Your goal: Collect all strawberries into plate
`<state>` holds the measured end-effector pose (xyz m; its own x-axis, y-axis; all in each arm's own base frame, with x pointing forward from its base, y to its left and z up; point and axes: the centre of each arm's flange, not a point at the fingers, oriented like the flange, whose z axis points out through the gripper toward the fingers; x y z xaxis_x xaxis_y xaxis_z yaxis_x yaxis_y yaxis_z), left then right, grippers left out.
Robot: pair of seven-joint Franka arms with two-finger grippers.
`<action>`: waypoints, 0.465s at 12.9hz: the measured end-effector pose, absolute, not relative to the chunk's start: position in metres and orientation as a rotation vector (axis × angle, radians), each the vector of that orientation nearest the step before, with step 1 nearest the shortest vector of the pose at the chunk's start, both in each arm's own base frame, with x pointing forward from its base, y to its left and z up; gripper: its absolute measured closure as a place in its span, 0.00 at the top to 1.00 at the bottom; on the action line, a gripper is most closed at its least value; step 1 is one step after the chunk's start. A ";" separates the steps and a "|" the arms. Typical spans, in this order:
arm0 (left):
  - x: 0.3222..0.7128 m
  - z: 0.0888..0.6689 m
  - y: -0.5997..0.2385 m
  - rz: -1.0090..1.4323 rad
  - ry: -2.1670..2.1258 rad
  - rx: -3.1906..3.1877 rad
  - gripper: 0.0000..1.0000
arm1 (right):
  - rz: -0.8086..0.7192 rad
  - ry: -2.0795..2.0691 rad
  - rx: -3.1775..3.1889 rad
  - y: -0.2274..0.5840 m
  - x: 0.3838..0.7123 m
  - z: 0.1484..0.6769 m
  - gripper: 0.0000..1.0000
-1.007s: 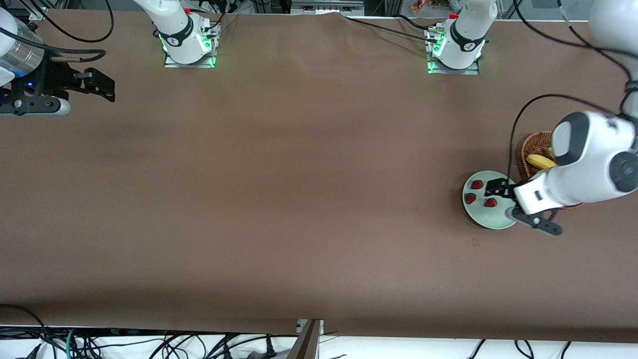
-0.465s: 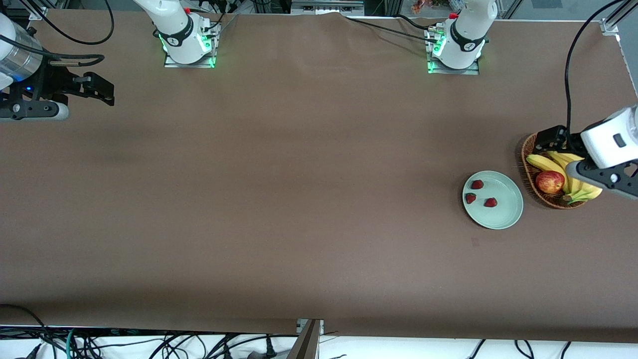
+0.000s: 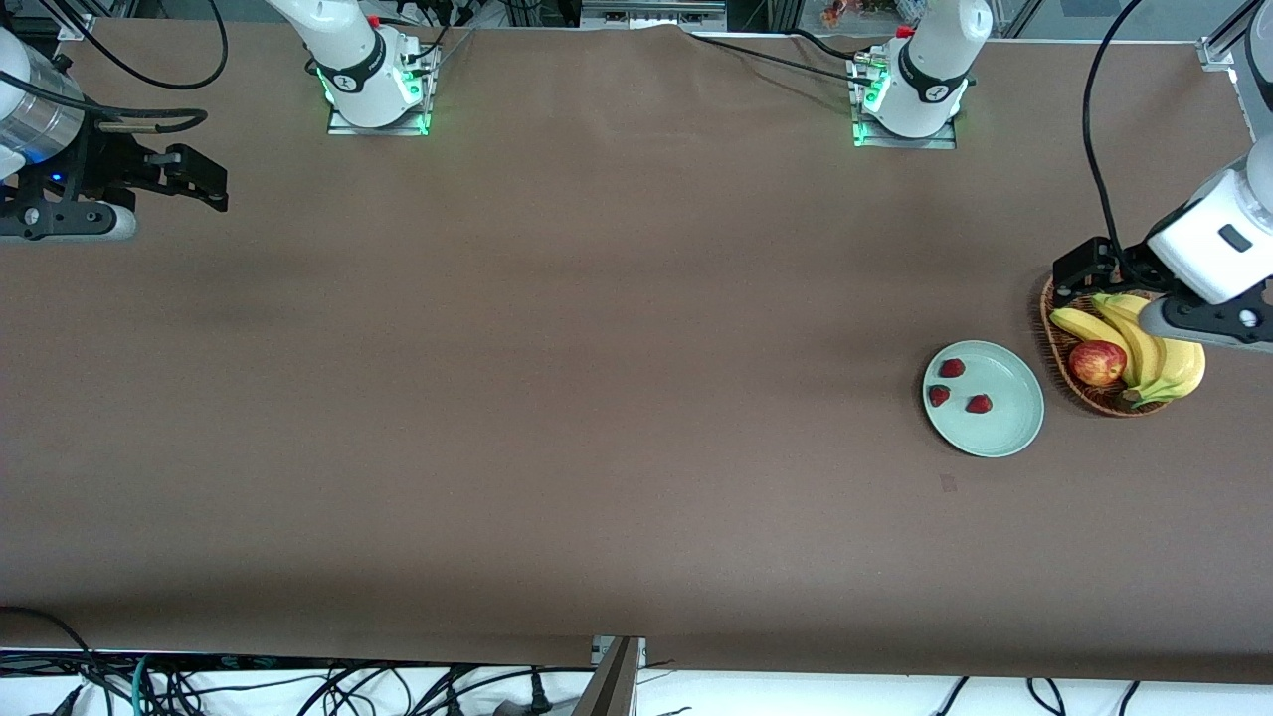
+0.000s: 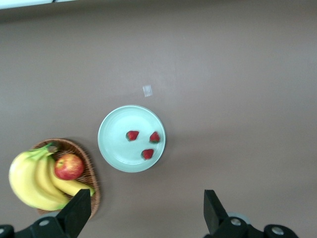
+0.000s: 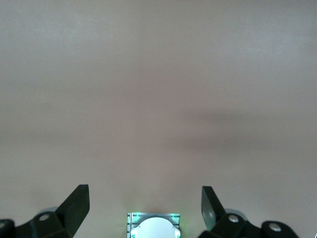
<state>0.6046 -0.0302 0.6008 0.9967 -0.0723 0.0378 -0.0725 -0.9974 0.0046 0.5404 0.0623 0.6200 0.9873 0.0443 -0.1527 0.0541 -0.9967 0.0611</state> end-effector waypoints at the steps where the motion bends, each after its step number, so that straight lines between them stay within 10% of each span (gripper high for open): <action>1: 0.590 0.595 -0.017 0.101 -0.054 3.124 1.00 | -0.233 0.076 3.067 0.062 0.541 0.620 1.00; 6: 0.542 0.579 -0.007 0.027 0.000 3.133 1.00 | -0.233 0.074 3.068 0.062 0.541 0.620 1.00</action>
<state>0.5419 -0.0075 0.5794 0.9999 0.0001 0.0170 0.0000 -1.0000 0.0085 0.5406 0.0617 0.6203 0.9874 0.0432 -0.1520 0.0529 -0.9968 0.0602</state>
